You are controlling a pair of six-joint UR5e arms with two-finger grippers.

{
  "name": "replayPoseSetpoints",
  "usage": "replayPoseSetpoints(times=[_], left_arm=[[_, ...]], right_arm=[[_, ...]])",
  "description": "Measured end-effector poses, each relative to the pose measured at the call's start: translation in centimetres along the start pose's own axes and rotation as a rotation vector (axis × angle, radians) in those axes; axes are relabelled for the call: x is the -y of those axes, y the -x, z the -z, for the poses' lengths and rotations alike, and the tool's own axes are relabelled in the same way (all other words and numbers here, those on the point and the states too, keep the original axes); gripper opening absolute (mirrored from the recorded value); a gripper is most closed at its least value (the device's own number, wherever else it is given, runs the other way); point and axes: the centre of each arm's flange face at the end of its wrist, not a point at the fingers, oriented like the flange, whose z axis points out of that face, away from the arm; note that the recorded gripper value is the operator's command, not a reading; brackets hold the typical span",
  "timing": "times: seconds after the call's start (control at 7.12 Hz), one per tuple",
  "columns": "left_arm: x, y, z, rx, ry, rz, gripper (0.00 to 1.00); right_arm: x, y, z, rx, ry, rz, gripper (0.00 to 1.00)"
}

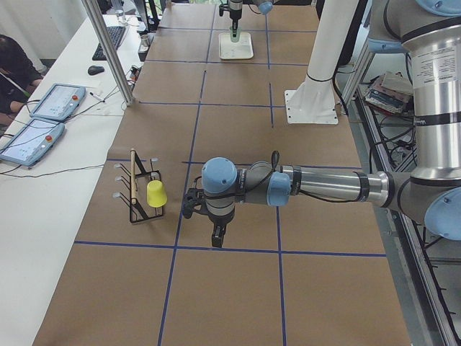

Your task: Left arm grabs green cup and hands to right arm on tray

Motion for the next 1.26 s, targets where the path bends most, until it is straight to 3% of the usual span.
replayPoseSetpoints(times=[0.14,0.28,0.42,0.56,0.98,1.26], left_arm=[[0.0,0.0,0.0,0.0,0.0,0.0,1.0],[0.0,0.0,0.0,0.0,-0.001,-0.001,1.0],[0.0,-0.1,0.1,0.0,-0.001,-0.001,1.0],[0.1,-0.1,0.1,0.0,-0.002,-0.002,1.0],[0.1,-0.1,0.2,0.0,-0.003,-0.002,1.0],[0.2,-0.2,0.2,0.0,-0.005,-0.003,1.0]], right_arm=[[0.0,-0.2,-1.2,-0.002,-0.002,0.003,0.03],[0.2,-0.5,-2.2,0.007,-0.011,0.009,0.2],[0.3,-0.7,-2.8,0.014,-0.018,0.013,0.79],[0.4,-0.8,-3.2,0.016,-0.02,0.015,1.0],[0.6,-0.3,-2.8,0.029,-0.027,0.025,1.0],[1.3,-1.3,-0.2,0.058,-0.038,0.037,1.0]])
